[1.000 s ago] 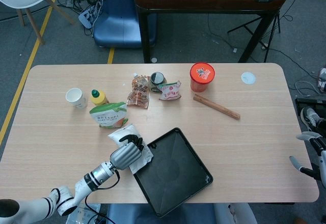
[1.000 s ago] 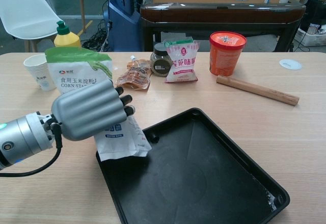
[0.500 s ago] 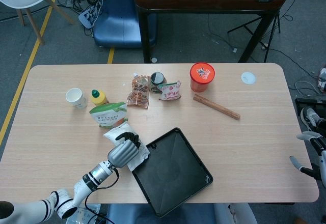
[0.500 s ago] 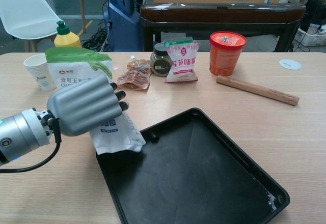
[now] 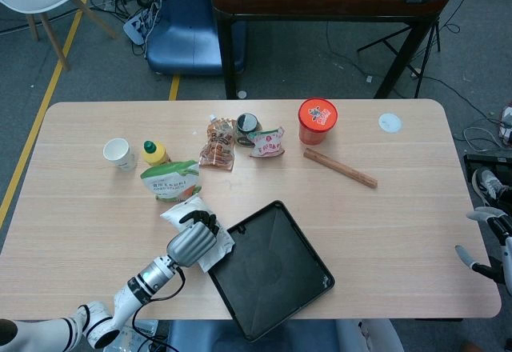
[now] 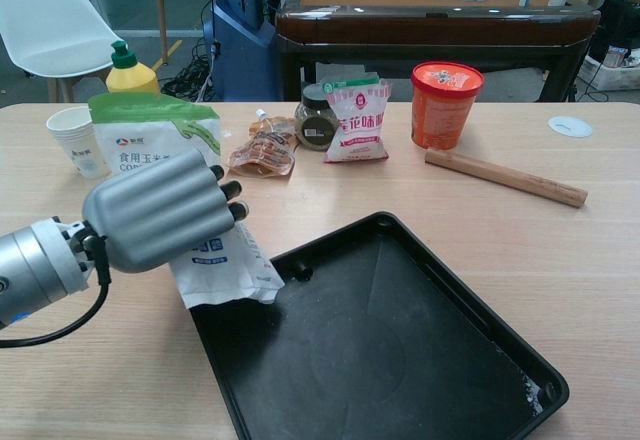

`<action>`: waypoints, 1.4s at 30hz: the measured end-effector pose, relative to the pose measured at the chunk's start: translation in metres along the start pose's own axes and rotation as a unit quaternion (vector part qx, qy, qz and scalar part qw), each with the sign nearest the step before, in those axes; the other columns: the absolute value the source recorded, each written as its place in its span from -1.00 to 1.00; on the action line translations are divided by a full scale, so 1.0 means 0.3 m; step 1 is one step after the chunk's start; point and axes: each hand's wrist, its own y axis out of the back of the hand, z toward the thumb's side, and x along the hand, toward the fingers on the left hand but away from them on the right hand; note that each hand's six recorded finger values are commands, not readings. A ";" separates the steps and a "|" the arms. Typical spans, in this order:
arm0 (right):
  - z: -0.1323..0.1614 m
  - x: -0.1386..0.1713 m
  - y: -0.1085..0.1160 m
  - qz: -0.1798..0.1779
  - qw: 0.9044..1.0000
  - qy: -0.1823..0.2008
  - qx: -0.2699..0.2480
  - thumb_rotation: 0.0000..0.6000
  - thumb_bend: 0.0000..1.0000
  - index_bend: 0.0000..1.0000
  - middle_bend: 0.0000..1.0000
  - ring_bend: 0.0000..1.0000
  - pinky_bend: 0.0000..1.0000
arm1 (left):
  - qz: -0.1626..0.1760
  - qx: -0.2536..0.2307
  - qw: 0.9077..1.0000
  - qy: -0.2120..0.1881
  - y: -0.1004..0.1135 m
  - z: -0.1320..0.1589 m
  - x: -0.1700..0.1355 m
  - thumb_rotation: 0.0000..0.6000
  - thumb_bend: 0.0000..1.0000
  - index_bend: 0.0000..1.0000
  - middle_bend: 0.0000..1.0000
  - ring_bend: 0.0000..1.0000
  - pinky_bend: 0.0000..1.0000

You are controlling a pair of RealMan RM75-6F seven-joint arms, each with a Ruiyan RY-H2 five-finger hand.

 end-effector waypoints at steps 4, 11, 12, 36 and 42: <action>-0.004 0.003 -0.002 0.001 1.000 -0.003 0.000 1.00 -0.62 -0.28 -0.35 -0.66 -0.65 | -0.001 -0.055 0.998 0.008 0.004 -0.012 0.011 1.00 -0.65 -0.10 0.22 0.16 0.43; -0.010 0.002 -0.001 0.000 1.000 -0.006 0.000 1.00 -0.62 -0.28 -0.35 -0.66 -0.65 | -0.014 -0.190 0.981 0.037 -0.005 -0.048 0.034 1.00 -0.65 -0.10 0.22 0.15 0.43; -0.009 0.001 -0.002 0.000 1.000 -0.006 0.000 1.00 -0.62 -0.28 -0.35 -0.66 -0.65 | -0.020 -0.218 0.975 0.045 -0.009 -0.056 0.038 1.00 -0.65 -0.10 0.22 0.15 0.43; -0.011 -0.002 -0.015 0.006 1.000 -0.010 0.000 1.00 -0.62 -0.28 -0.35 -0.66 -0.65 | -0.078 -0.590 0.784 0.176 -0.145 -0.202 0.022 1.00 -0.65 -0.11 0.23 0.15 0.43; -0.012 -0.002 -0.019 0.007 1.000 -0.012 0.000 1.00 -0.62 -0.28 -0.35 -0.66 -0.65 | -0.092 -0.634 0.745 0.185 -0.192 -0.185 0.019 1.00 -0.65 -0.11 0.23 0.15 0.43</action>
